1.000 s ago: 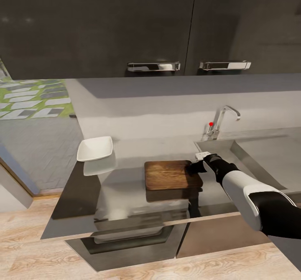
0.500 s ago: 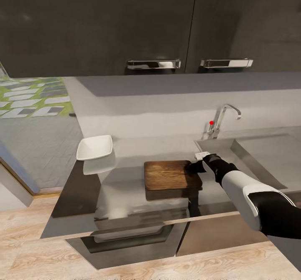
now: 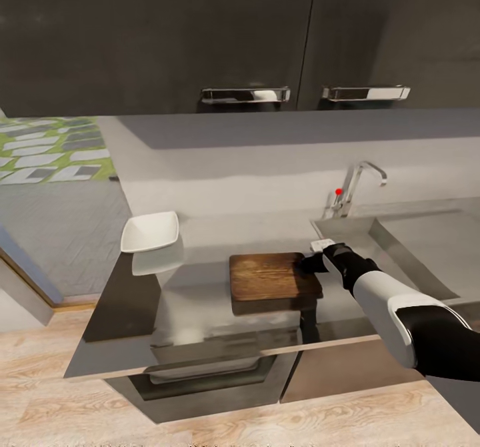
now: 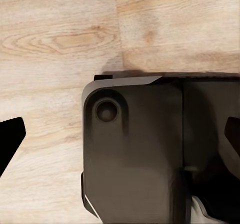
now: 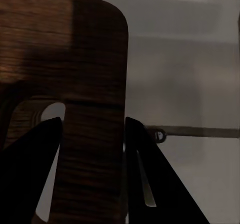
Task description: In the kitchen, take the Vidalia onion out of the sink, dice it on the chopping board with the paring knife, put the diced onion into the bowl on the countertop, then place both the paring knife and the chopping board into the sink.
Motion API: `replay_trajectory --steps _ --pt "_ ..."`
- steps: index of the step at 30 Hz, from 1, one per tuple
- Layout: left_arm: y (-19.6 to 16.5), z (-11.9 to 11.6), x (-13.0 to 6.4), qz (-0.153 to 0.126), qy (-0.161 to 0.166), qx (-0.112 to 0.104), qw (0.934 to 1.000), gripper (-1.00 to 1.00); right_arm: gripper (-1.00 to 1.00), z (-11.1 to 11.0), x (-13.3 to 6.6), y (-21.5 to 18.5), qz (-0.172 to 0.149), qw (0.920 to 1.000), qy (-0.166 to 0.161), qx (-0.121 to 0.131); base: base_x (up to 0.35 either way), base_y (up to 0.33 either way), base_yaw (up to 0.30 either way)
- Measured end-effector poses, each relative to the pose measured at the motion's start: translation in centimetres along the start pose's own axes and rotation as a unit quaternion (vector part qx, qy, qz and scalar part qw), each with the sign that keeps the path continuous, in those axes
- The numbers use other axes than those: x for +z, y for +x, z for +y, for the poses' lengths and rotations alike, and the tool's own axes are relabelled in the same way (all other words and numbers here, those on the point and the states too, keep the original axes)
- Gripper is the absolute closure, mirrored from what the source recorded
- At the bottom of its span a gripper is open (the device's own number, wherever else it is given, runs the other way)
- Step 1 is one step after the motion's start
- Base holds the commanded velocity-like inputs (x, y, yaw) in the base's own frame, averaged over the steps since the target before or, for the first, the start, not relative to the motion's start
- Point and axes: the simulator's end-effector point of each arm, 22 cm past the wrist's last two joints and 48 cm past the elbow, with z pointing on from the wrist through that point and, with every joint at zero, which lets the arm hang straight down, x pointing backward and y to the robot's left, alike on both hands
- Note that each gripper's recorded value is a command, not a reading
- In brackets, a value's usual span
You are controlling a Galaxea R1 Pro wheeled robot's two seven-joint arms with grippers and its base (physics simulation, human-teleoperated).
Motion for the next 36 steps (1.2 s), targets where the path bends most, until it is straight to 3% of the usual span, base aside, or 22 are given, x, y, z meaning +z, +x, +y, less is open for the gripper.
replay_trajectory --steps 36 --pt "0.08 -0.01 -0.01 0.001 0.0 0.0 1.0 -1.0 1.0 0.08 0.07 -0.08 -0.001 1.0 -0.001 0.002 0.0 0.0 0.0"
